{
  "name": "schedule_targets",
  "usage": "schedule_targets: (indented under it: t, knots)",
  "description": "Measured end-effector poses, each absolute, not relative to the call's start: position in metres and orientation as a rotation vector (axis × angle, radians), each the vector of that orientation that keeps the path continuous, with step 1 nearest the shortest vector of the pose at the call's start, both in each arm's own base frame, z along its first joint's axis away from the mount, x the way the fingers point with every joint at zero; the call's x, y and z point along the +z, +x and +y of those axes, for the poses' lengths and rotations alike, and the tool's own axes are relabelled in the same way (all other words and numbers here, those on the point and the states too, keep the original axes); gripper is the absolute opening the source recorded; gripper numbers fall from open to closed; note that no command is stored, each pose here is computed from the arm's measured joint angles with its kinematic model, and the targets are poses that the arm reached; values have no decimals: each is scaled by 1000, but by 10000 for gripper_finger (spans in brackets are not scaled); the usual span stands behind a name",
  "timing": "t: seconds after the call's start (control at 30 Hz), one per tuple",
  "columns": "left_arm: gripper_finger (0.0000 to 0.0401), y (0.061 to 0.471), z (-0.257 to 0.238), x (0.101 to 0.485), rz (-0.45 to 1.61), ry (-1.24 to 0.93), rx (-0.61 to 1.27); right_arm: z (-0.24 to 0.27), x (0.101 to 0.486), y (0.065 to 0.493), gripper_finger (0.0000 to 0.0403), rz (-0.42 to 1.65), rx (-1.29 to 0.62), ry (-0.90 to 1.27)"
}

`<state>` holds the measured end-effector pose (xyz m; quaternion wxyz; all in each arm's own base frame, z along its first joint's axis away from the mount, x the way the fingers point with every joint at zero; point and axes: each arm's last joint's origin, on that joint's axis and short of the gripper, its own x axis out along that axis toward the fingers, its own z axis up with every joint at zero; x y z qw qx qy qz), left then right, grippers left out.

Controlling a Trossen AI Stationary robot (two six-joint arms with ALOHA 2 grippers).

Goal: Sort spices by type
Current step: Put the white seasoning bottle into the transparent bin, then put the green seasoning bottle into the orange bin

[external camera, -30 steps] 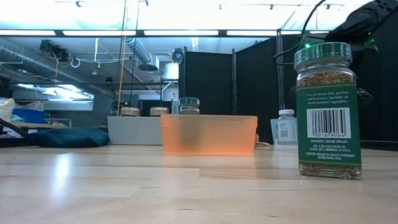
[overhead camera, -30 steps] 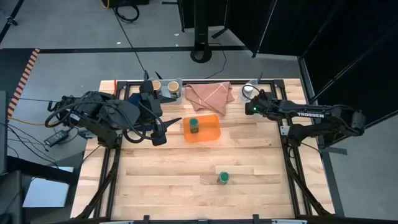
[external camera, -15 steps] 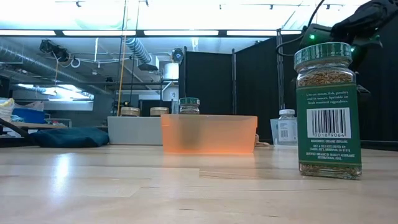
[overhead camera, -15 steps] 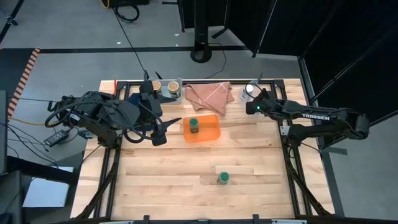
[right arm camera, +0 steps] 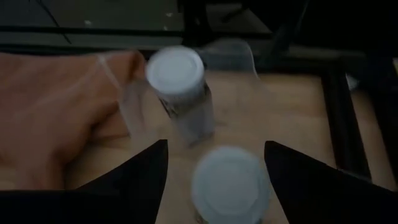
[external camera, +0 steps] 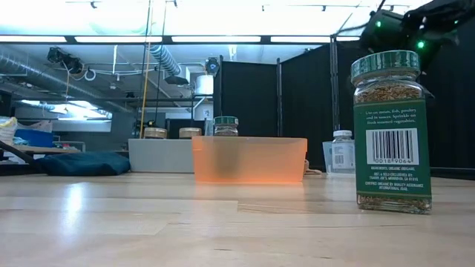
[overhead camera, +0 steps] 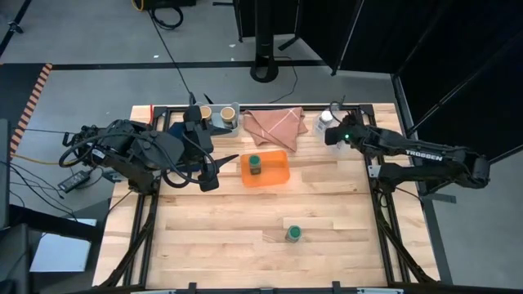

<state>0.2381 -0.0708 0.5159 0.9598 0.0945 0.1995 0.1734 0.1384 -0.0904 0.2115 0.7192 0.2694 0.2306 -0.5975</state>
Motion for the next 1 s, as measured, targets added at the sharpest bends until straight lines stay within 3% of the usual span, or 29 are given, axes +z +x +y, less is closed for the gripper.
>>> schedule_targets:
  t: [0.27,0.7,1.0]
  knots:
    - [290,238,-71,516,406,193,351,-93,255,151,268,450,-1163,450]
    - [290,238,-71,516,407,193,351,-56,313,183,263,352,-407,417]
    - [290,238,-71,516,406,187,352,2,350,190,258,269,-137,332]
